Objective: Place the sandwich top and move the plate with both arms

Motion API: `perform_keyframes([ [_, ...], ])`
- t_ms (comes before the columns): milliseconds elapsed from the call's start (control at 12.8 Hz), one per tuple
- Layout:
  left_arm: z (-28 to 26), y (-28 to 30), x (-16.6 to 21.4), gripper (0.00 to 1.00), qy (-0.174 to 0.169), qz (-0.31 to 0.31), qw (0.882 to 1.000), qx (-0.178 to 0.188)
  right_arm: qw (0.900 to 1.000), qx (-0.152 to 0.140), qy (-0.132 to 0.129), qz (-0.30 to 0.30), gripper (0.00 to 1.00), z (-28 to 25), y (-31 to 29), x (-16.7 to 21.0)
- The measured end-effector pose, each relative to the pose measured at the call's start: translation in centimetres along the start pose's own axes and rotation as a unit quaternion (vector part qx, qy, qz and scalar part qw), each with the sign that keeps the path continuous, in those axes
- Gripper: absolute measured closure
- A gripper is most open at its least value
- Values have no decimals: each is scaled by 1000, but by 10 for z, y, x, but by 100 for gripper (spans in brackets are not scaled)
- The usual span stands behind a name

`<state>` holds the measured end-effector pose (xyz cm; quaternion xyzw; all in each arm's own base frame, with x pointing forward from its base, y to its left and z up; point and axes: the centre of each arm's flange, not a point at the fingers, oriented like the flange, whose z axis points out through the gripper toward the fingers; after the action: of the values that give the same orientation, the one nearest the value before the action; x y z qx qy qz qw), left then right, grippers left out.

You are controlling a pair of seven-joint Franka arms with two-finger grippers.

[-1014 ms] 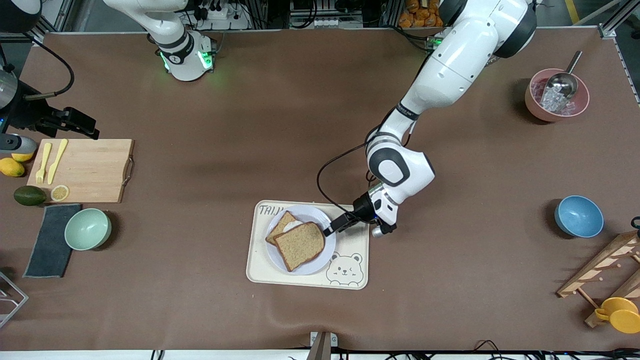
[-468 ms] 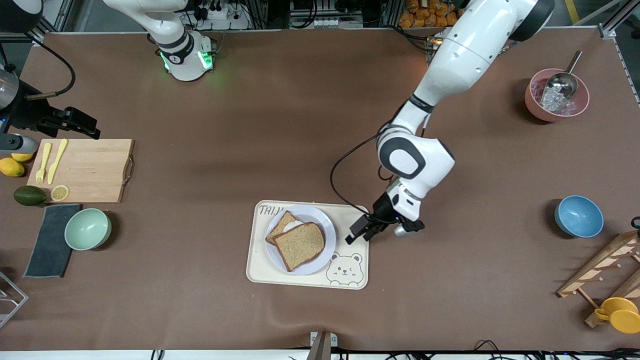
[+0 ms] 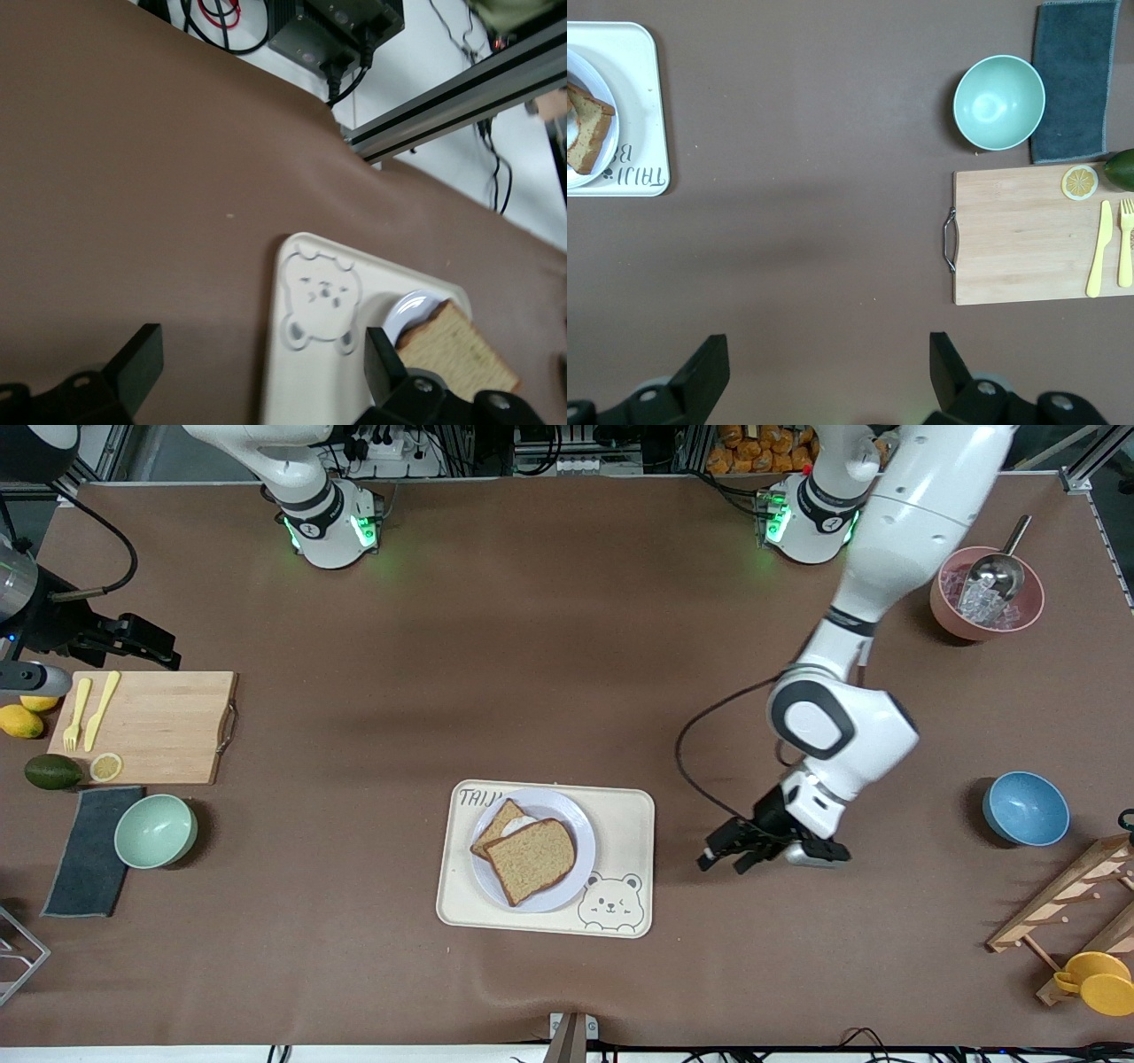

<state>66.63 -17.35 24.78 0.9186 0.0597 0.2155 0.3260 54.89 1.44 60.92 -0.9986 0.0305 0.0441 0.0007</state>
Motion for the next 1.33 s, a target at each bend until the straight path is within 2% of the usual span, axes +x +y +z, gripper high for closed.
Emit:
perform_keyframes([
  [156, -31, -34, 21, 0, -35, 44, 998, 8, 1000, 0, 0, 0, 0, 0, 0, 0],
  [390, -90, -62, 48, 0, -104, 115, 988, 27, 1000, 0, -1, 0, 0, 0, 0, 0],
  [702, -177, -52, 73, 0, -176, 162, 964, 111, 1000, -1, -7, 1, 0, 1, 0, -2],
  [1014, -238, -15, 78, 0, -209, 183, 946, 166, 1000, -1, -9, -2, 0, 1, -5, -3],
  [1248, -258, 29, 74, 0, -226, 187, 929, 224, 1000, -1, -6, -2, 0, -1, -6, -3],
  [1326, -261, 51, 70, 0, -225, 180, 927, 241, 1000, -1, -6, -1, 0, -1, -5, -3],
])
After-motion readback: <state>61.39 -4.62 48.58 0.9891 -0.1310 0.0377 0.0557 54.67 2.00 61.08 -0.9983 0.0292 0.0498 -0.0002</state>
